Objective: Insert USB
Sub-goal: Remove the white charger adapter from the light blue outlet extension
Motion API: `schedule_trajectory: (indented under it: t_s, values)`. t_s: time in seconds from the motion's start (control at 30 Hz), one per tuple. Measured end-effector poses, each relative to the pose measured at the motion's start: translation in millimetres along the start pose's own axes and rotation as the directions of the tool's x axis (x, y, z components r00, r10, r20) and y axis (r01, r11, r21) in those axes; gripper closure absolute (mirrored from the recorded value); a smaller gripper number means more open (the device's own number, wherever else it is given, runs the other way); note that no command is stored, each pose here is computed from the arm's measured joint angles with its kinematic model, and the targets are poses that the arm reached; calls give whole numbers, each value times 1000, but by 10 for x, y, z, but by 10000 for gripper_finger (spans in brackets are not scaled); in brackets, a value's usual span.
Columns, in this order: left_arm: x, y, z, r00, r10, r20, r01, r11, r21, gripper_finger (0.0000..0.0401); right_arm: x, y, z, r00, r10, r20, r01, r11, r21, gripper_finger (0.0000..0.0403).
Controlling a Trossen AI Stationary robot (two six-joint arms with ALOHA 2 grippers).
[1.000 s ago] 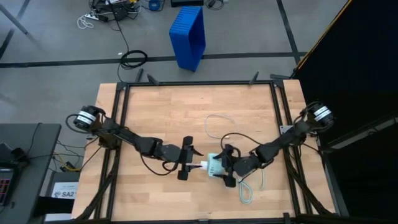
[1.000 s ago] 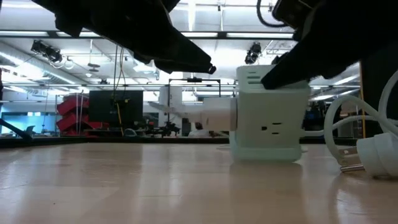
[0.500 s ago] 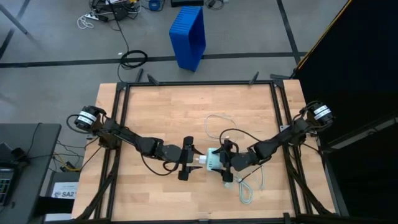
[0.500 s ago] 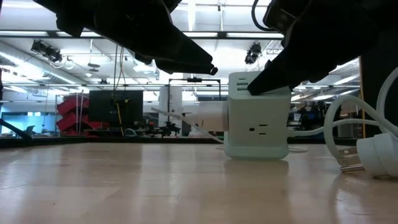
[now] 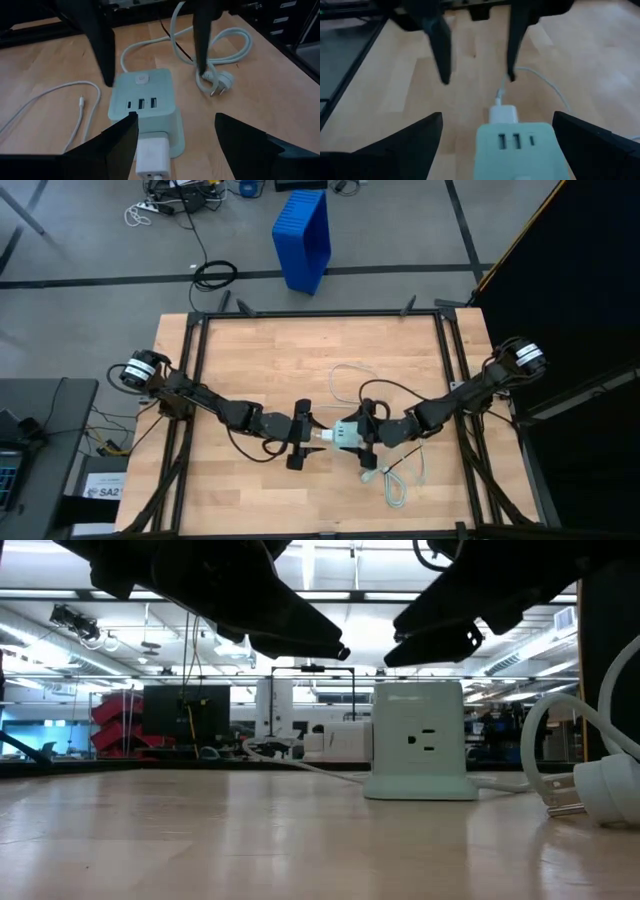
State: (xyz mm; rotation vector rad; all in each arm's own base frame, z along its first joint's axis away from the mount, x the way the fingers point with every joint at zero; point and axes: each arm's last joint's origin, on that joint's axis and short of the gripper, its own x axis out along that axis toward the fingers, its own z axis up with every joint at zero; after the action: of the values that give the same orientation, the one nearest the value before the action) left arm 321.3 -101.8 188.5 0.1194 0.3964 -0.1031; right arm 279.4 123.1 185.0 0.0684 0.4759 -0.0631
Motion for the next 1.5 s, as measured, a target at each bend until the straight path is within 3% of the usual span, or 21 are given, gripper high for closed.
schedule_trajectory:
  t_s: [0.23, 0.5, 0.83, 1.1, 1.5]
  values:
    - [1, 4, 0, 1000, 3, 0, -3, 1000, -13, 154, 7, -23, 41, 998, -51, 48, 53, 998, -37, 53]
    - [2, 14, -3, 1000, 12, -3, -12, 1000, -20, 154, 51, -95, 68, 1000, 16, 25, -16, 1000, 25, 50]
    - [2, 14, -3, 1000, 12, -3, -12, 1000, -21, 154, 68, -143, 8, 998, 41, -58, -39, 999, 25, 6]
    - [2, 14, -3, 1000, 12, -3, -12, 1000, -25, 154, 65, -156, -34, 995, 24, -98, -31, 996, -78, 26]
    - [2, 14, -3, 1000, 12, -3, -12, 999, -40, 154, 73, -238, -91, 986, -55, -157, 48, 998, -48, 50]
